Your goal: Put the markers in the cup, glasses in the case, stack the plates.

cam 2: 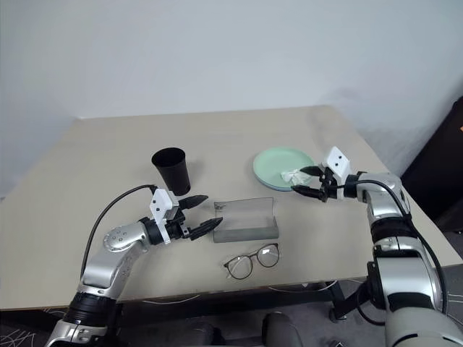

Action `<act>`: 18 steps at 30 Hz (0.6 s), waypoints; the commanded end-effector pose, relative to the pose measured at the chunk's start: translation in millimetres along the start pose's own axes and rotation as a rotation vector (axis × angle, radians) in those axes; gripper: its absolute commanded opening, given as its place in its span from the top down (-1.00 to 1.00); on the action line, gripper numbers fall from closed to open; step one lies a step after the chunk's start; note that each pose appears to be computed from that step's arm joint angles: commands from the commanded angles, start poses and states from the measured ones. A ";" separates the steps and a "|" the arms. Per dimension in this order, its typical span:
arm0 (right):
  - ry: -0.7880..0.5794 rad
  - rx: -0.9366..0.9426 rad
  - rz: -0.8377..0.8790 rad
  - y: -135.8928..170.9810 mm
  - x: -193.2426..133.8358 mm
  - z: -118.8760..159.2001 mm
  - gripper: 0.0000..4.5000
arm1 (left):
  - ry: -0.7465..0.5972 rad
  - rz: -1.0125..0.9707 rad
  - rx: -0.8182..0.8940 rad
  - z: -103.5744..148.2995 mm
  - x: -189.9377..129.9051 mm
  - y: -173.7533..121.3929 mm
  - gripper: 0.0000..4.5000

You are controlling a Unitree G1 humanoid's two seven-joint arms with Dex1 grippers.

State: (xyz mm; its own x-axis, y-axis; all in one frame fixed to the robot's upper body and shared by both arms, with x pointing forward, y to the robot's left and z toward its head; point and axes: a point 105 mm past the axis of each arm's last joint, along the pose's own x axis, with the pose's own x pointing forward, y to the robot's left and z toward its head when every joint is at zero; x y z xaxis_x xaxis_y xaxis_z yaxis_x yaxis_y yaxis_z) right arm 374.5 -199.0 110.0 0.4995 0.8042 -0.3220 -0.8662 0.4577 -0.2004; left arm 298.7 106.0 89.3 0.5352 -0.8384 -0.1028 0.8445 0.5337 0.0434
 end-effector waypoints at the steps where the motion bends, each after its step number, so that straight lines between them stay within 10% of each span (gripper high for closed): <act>1: -0.135 0.011 0.077 11.5 -14.8 26.6 -0.44 | -0.006 -0.115 0.042 15.6 5.6 -10.3 -0.84; 18: -0.106 0.051 0.099 40.5 -15.8 -1.8 -0.44 | 0.219 -0.550 0.004 14.1 32.0 -59.5 -0.84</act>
State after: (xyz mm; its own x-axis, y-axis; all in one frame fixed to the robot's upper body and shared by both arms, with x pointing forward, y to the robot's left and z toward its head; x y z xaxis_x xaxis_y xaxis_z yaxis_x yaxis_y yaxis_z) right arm 327.1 -198.7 87.6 0.4032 0.8717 -0.2783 -0.9125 0.4061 -0.0500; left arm 270.2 52.2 89.0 0.0544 -0.9503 -0.3067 0.9923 0.0856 -0.0894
